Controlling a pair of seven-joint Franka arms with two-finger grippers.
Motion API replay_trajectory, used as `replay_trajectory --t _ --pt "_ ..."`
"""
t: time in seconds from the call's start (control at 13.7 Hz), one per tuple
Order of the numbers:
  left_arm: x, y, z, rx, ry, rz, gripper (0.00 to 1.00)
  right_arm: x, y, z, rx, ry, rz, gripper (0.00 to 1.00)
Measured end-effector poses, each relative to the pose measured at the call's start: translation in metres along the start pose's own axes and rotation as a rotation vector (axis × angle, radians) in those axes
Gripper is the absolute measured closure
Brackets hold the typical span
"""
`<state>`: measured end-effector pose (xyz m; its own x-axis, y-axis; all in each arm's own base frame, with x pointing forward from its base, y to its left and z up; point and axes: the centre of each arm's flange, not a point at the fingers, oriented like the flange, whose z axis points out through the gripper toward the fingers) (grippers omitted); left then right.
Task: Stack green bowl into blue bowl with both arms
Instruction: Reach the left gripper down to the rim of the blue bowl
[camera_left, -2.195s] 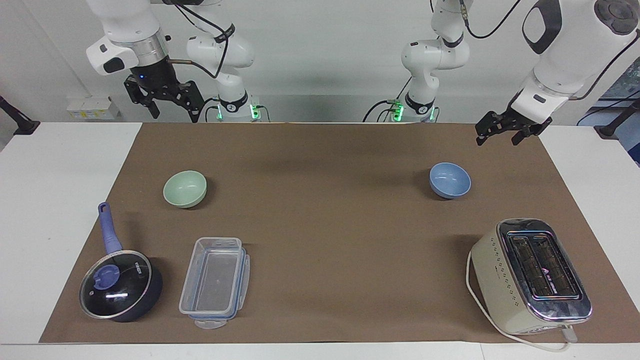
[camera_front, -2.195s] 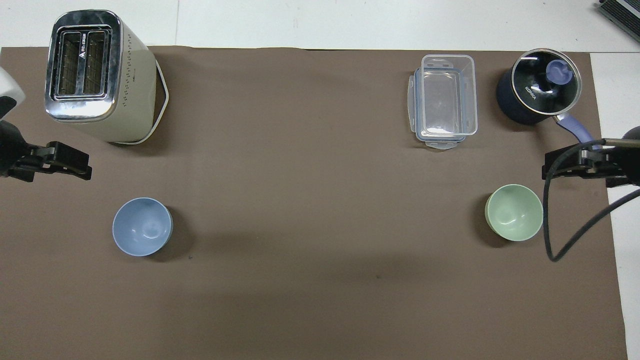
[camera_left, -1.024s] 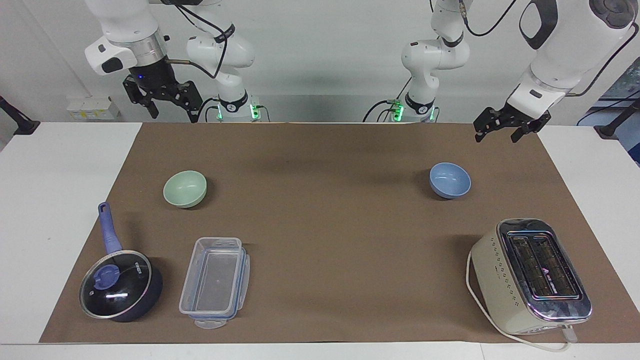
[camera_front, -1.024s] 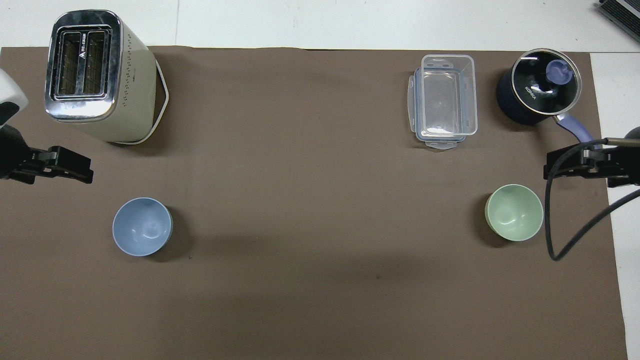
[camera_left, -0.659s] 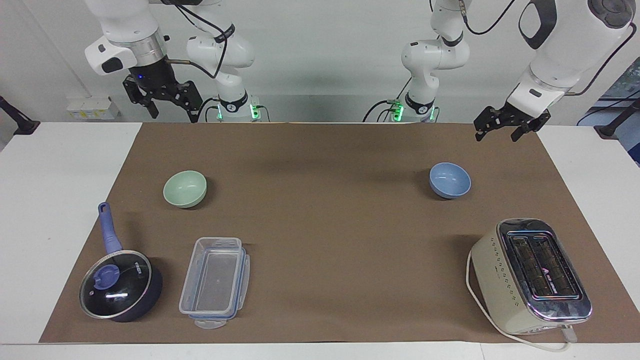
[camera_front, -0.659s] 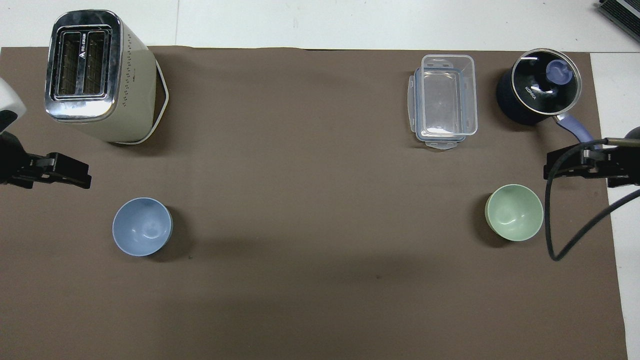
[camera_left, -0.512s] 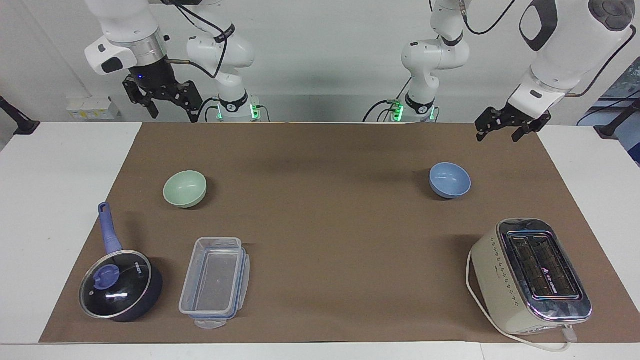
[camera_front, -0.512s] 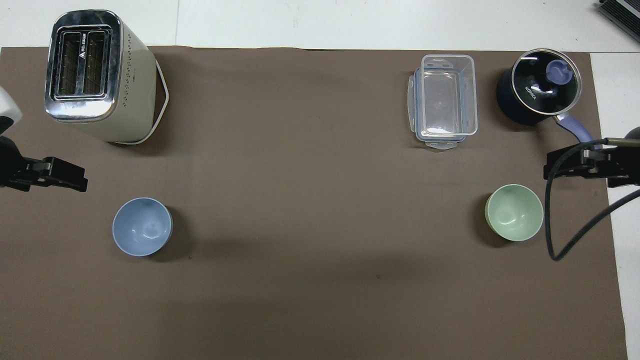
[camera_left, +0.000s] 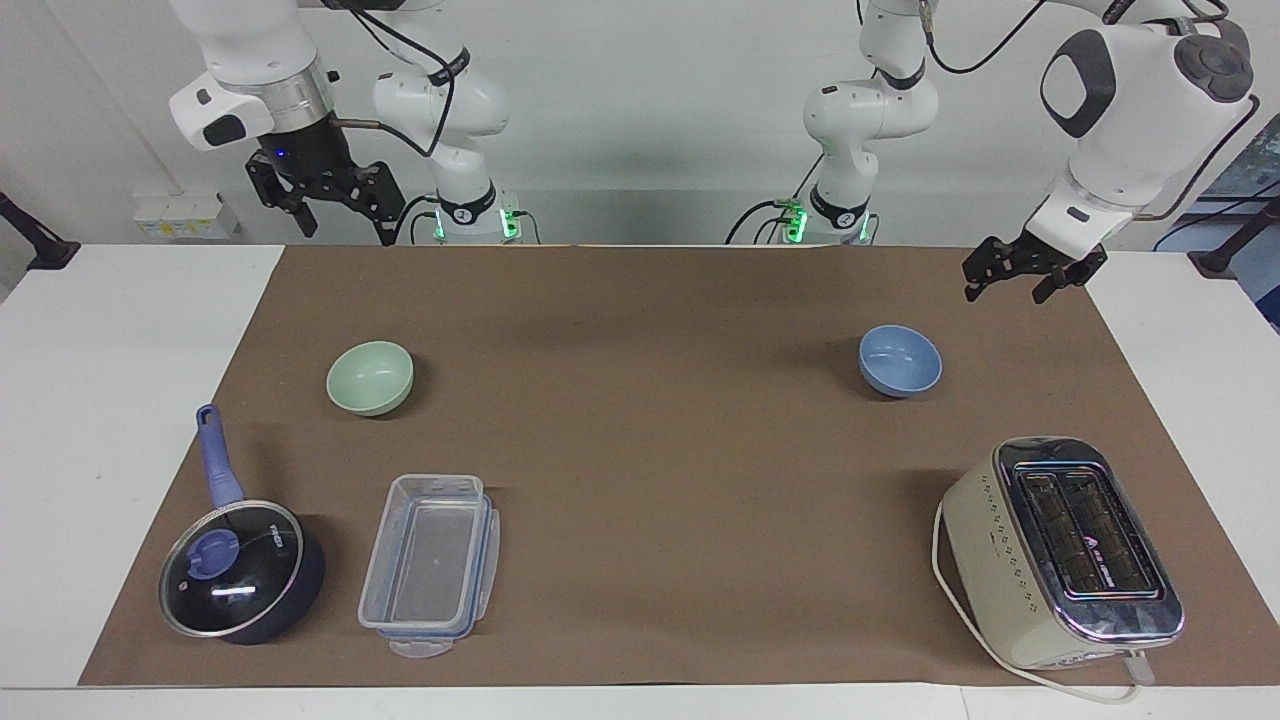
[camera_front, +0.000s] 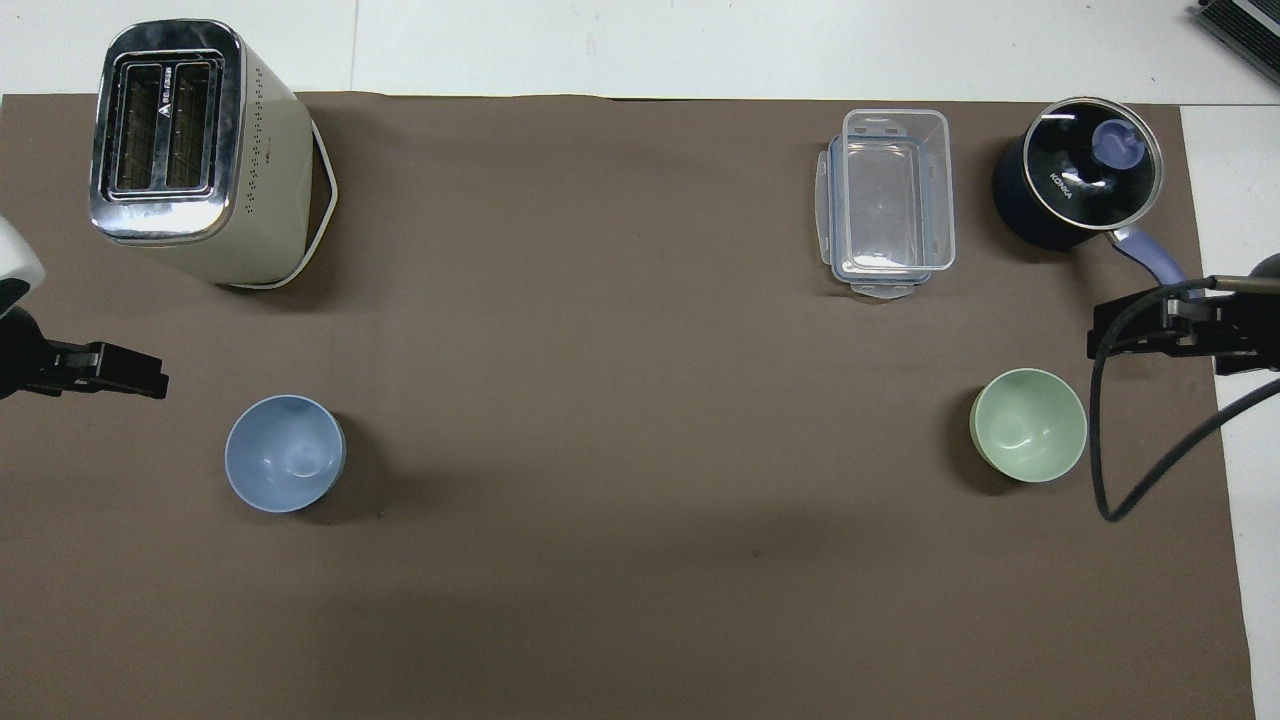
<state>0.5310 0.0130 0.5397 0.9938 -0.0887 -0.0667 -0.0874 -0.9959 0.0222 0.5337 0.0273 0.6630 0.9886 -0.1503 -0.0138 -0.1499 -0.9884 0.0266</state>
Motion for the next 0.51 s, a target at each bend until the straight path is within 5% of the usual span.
replay_trajectory --t 0.51 --pt "-0.019 0.002 0.095 -0.025 -0.018 0.103 0.00 0.000 0.000 0.000 0.000 0.000 0.000 0.00"
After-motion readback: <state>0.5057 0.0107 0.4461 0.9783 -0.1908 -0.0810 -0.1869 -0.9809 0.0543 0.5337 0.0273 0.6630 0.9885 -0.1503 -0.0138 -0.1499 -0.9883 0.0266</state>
